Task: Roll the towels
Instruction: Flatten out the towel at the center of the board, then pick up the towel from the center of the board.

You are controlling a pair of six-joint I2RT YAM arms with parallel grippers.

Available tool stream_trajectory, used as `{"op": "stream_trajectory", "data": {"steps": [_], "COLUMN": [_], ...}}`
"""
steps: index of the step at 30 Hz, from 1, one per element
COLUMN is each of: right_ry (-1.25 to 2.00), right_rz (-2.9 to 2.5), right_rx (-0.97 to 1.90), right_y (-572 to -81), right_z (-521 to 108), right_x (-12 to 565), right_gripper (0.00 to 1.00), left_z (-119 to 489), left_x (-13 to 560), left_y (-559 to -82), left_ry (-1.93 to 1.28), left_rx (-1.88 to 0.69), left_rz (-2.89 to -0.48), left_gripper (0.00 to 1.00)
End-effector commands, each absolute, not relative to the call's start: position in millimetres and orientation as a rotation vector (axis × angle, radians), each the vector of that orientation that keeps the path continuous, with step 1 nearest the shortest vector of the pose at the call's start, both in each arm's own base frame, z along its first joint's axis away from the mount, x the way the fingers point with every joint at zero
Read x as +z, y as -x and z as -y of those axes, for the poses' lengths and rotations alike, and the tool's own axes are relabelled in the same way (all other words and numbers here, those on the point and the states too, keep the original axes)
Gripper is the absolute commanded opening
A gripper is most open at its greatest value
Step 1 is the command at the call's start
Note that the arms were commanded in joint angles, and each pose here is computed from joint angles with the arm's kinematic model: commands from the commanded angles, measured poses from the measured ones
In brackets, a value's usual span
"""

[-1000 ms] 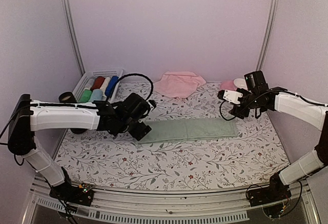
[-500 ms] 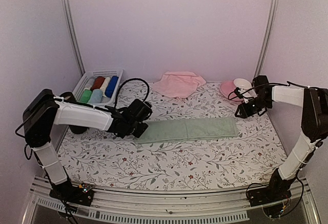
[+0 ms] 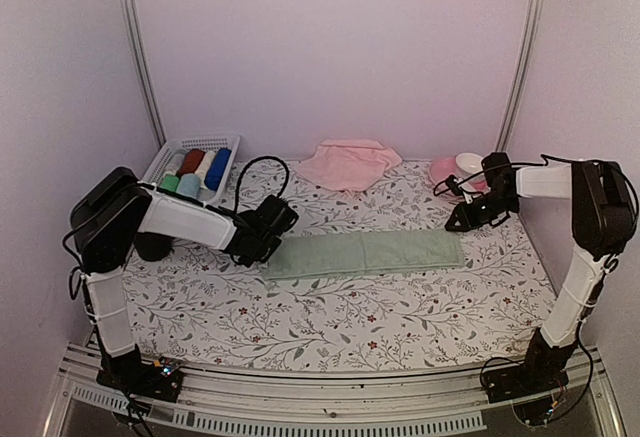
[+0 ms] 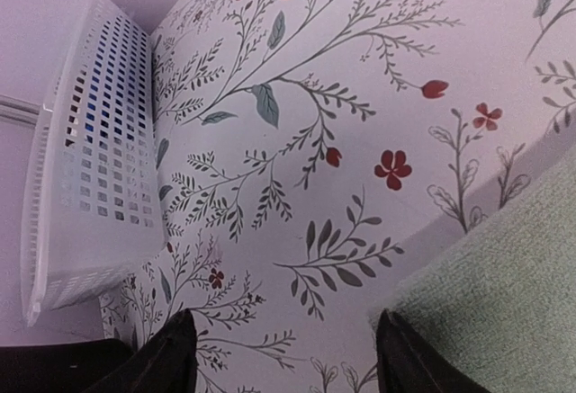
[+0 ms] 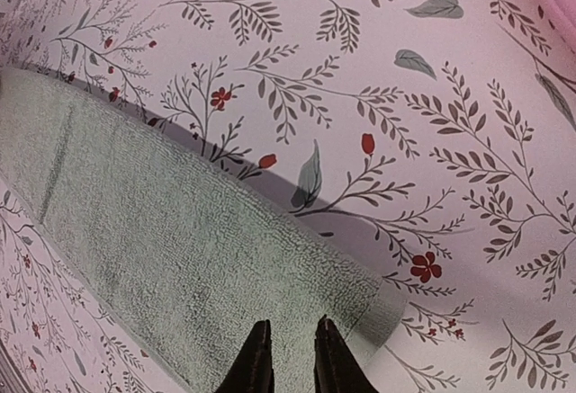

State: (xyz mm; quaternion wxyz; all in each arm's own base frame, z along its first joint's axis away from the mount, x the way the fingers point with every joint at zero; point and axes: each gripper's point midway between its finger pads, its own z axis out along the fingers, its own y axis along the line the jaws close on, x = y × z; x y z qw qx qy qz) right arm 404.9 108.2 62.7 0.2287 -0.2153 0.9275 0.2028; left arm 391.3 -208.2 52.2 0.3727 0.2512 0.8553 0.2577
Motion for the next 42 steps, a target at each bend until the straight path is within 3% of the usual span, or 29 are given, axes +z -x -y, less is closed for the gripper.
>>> {"op": "stream_trajectory", "data": {"steps": [1,17,20,26,30,32,42], "right_ry": [0.548,0.501,0.511,0.535,0.530,0.528,0.445], "right_rz": [-2.561,-2.647,-2.637,-2.548,-2.470,-2.465,-2.660], "right_rx": [0.509,0.441,0.441,0.402,0.374,0.368,0.440], "right_y": [-427.2,-427.3,-429.0,-435.0,-433.5,-428.6,-395.6], "right_z": [-103.8,-92.7,-93.0,-92.5,-91.5,-90.4,-75.6], "right_x": [55.7,25.7,30.9,69.1,106.6,112.0,58.5], "right_gripper": [0.14,0.14,0.18,0.48,0.64,0.68,0.69], "left_z": [206.9,205.3,207.5,212.5,215.9,215.5,212.2], "left_x": [41.4,25.0,33.1,52.3,77.2,91.8,153.8], "left_y": [-401.8,-396.1,-397.3,-405.0,-407.1,-407.5,-373.9], "left_ry": [-0.631,-0.680,-0.667,-0.619,-0.553,-0.518,-0.401], "left_rx": [0.694,0.683,0.658,0.591,0.531,0.509,0.451], "left_rz": [-2.189,-2.238,-2.231,-2.217,-2.187,-2.166,-2.054], "left_gripper": [0.68,0.68,0.69,0.75,0.89,0.97,0.97]}}
